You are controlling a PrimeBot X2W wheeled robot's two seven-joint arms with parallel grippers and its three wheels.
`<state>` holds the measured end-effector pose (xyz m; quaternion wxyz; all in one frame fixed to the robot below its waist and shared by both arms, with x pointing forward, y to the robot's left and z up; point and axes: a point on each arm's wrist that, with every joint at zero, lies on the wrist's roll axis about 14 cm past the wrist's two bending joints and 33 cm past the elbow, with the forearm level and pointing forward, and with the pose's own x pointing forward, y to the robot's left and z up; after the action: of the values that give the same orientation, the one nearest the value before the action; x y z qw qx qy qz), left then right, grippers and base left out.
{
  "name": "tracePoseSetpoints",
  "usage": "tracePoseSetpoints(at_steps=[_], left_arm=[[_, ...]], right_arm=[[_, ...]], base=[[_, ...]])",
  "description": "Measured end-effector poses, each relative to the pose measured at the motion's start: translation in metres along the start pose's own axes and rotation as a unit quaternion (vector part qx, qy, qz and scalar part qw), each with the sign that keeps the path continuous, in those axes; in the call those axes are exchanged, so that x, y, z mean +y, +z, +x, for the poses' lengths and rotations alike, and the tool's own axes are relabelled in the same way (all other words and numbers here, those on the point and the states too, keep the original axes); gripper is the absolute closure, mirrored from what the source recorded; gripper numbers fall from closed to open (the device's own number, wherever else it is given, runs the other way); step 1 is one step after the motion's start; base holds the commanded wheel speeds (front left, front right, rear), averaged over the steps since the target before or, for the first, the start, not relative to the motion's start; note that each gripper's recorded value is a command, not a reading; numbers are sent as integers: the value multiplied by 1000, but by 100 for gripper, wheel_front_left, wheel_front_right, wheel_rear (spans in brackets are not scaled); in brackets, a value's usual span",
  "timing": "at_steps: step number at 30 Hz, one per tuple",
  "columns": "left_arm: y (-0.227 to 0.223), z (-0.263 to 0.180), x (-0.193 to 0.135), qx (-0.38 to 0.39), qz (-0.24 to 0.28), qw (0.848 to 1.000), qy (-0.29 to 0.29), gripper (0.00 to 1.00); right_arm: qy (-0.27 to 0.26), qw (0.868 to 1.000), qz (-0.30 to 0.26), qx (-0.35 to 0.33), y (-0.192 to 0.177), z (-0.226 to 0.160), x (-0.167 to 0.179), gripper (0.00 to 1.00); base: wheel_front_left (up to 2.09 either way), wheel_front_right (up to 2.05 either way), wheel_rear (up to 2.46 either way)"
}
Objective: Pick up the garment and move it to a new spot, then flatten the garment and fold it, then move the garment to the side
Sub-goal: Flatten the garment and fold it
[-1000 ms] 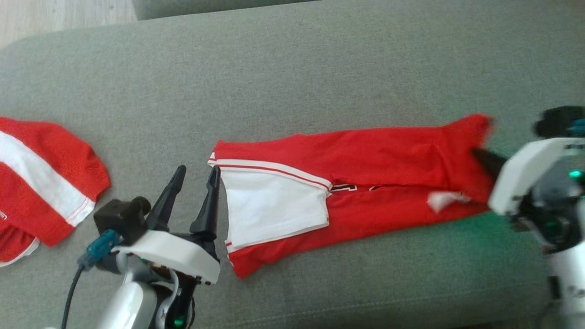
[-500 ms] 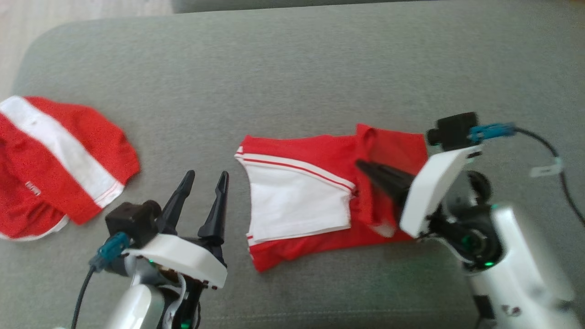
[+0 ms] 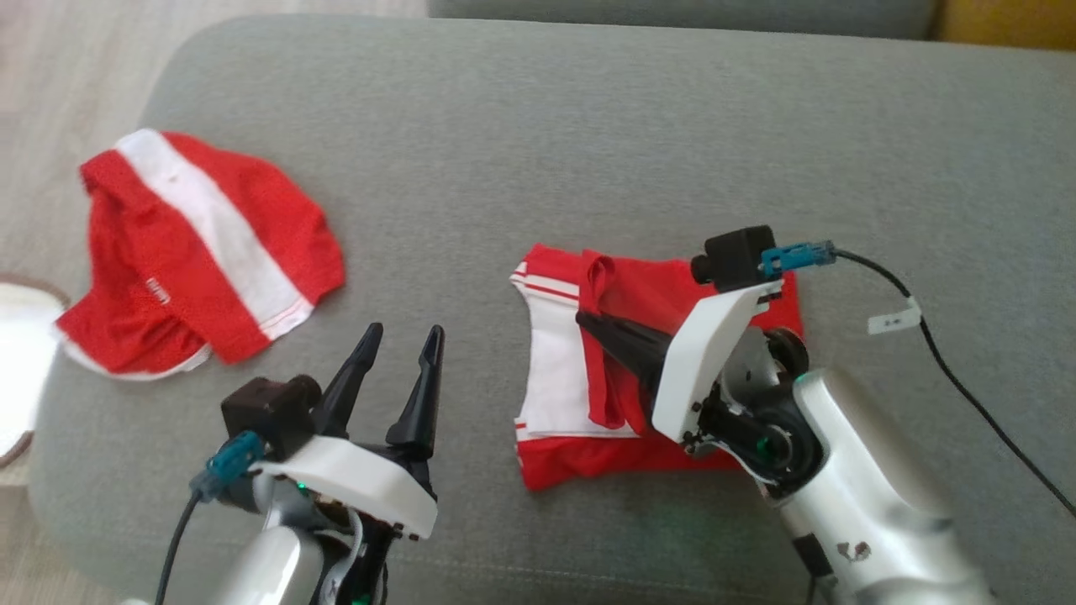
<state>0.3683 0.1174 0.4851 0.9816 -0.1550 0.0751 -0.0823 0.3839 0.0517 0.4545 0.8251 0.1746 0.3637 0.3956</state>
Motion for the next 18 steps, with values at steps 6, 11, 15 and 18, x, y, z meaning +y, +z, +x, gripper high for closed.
tracePoseSetpoints(at_steps=[6, 11, 15, 18], left_arm=[[1, -9, 9, -4, -3, 1000, 19, 0], [1, -12, 8, -5, -5, 1000, 19, 0], [-1, -14, 10, -5, -8, 1000, 25, 0], [-2, -14, 10, -3, -11, 1000, 26, 0]], right_arm=[[19, 1000, 17, 10, -9, 20, 8, 100], [17, 1000, 16, 10, -7, 34, 6, 100], [11, 999, 32, -13, 3, 40, 1, 0], [14, 999, 32, -22, 8, 42, 3, 0]], base=[[0, 0, 0], [0, 0, 0], [0, 0, 0], [0, 0, 0]])
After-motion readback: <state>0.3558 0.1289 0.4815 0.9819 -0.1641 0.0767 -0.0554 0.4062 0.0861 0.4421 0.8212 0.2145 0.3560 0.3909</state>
